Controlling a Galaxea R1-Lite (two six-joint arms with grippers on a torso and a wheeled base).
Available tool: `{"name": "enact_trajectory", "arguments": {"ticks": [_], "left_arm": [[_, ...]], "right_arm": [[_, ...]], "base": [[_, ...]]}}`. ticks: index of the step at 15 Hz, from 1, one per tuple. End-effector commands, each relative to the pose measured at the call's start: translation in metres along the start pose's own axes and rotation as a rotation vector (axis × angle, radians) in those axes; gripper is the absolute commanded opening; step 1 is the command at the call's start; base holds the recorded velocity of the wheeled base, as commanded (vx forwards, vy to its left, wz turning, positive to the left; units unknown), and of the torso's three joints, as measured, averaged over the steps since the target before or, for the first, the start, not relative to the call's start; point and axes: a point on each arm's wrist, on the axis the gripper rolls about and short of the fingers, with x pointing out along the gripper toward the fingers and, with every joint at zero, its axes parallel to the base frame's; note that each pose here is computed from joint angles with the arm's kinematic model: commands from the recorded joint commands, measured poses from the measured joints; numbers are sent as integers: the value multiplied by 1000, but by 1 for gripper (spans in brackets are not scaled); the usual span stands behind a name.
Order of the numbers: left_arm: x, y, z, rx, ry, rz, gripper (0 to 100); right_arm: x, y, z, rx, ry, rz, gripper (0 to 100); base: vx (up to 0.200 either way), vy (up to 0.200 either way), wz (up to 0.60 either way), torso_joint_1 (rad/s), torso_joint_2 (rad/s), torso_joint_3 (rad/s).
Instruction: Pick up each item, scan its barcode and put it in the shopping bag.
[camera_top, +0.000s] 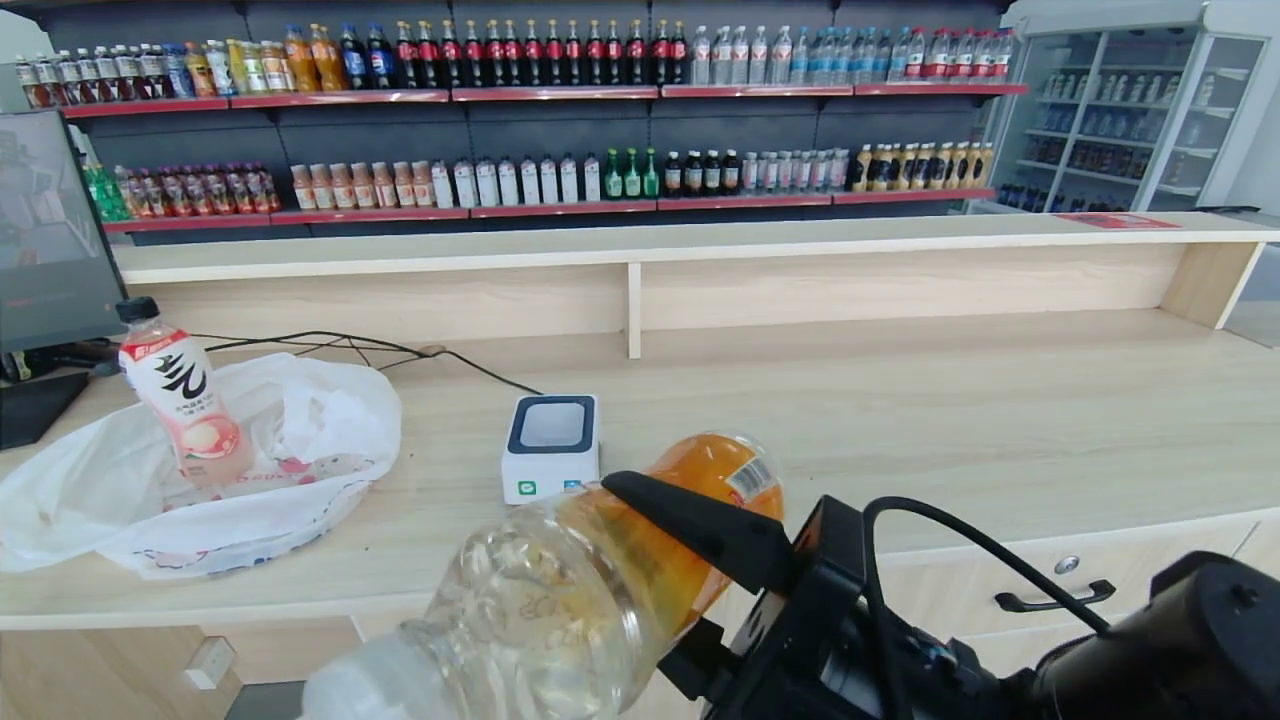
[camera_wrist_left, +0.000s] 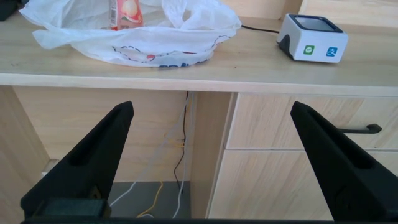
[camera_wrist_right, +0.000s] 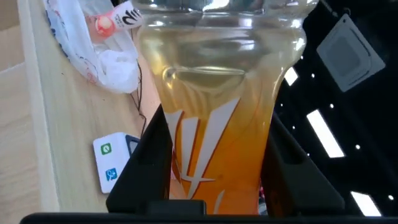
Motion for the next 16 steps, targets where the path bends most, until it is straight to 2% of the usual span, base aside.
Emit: {"name": "enact_trajectory", "arguments": {"ticks": [1,2,3,4,6,16], "left_arm": [[0,0,0,-1,-1,0,100],[0,0,0,-1,-1,0,100],[0,0,0,-1,-1,0,100],[0,0,0,1,0,0,100],[0,0,0,1,-1,0,100],[0,0,0,1,-1,0,100]], "right_arm": [[-14,-7,3,-68,-9,-1,0],[-16,-5,3,-87,-11,9,0],[-14,-9,5,-117,-83,1,0],[-13,-11,4,-126,-117,-4,0],[-12,-16,5,-160,-144,-21,0],[-14,-34,11,-339,-160,-104,0]], "base": [[0,0,0,0,0,0],[0,0,0,0,0,0],[0,0,0,0,0,0],[0,0,0,0,0,0],[0,0,0,0,0,0],[0,0,0,0,0,0]]}}
